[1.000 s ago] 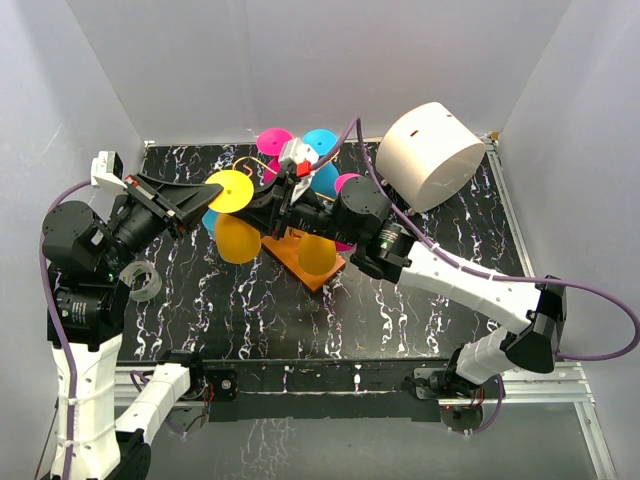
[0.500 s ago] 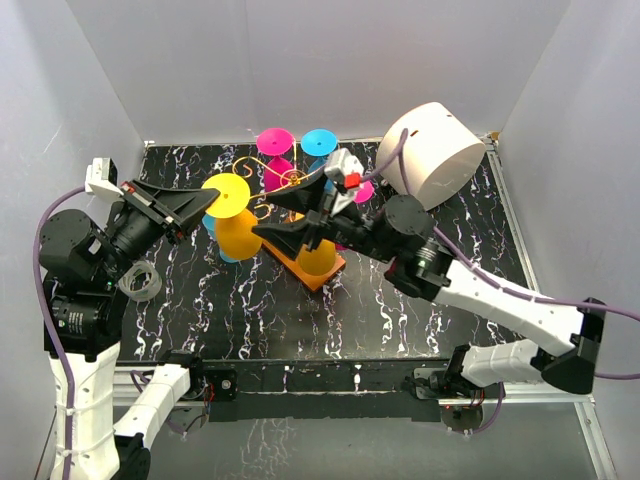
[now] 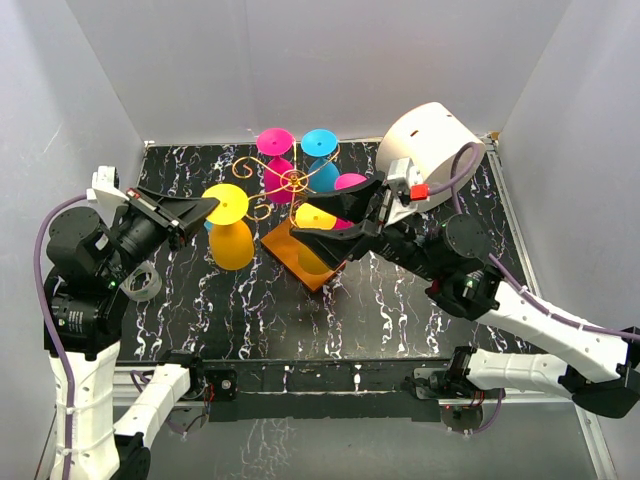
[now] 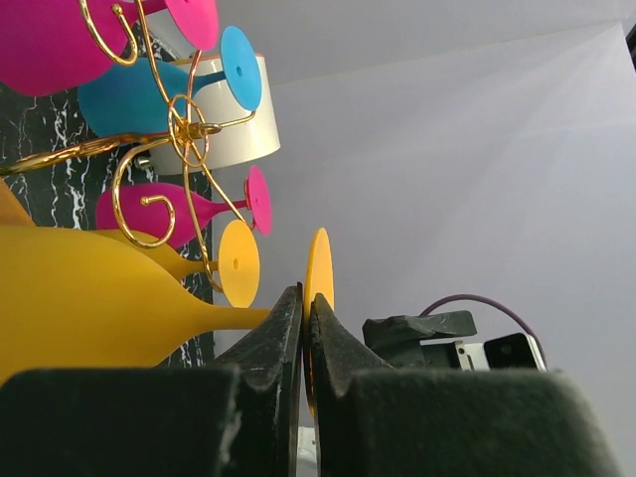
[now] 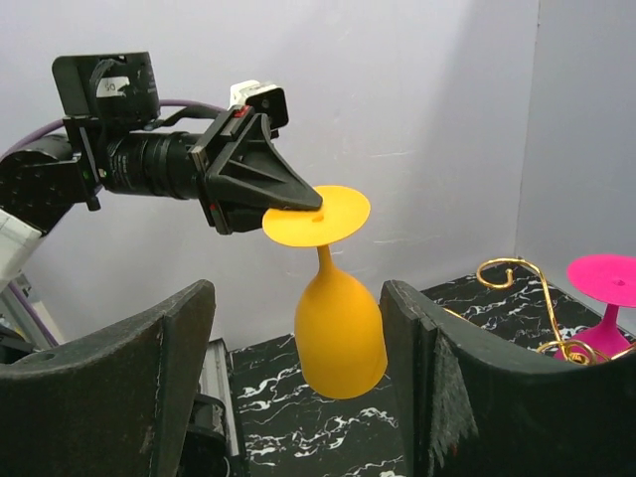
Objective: Place the wine glass upside down on the wine glass rack
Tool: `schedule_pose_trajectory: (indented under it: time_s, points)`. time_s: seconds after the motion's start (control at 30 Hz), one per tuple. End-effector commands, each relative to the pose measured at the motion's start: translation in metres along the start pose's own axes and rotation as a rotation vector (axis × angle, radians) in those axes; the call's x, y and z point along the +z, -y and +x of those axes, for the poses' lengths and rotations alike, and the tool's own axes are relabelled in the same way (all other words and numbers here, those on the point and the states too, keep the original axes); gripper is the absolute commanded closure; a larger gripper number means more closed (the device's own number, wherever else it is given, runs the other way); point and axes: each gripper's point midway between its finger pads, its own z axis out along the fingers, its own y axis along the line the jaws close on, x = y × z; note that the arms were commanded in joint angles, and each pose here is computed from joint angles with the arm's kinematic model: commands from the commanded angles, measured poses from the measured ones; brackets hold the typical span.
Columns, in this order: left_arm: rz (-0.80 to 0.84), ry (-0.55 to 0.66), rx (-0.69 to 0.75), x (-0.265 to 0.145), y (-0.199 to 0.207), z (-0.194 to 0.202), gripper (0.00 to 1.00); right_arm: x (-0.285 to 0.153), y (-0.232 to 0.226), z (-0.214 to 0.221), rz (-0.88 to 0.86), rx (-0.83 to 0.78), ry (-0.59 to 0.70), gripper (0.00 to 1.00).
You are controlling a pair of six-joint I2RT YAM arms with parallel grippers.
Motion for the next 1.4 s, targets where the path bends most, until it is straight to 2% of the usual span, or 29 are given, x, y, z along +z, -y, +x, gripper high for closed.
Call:
schedule_pose_trajectory:
  time_s: [0.0,0.17,0.47,0.67,0.87,1.37]
  points:
    - [0.032,-0.047,0.045,-0.004,0.006,0.008,1.00,-0.004,0.002,-0.016,0.033,0.017,0.054,0.34]
    - [0.013,-0.115,0.054,0.001,0.000,0.016,1.00,-0.010,0.005,-0.021,0.054,0.023,0.069,0.34]
    - [0.030,-0.291,-0.010,0.029,-0.016,0.031,0.99,-0.025,0.013,-0.022,0.107,0.021,0.106,0.34]
    - [0.060,-0.323,-0.040,0.046,-0.019,0.028,1.00,-0.031,0.020,-0.022,0.147,0.022,0.120,0.34]
    - [0.111,-0.347,-0.128,0.060,-0.023,0.027,1.00,-0.033,0.027,-0.019,0.184,0.012,0.122,0.34]
    - [0.142,-0.400,-0.173,0.080,-0.024,0.030,1.00,-0.037,0.033,-0.019,0.215,0.006,0.131,0.33]
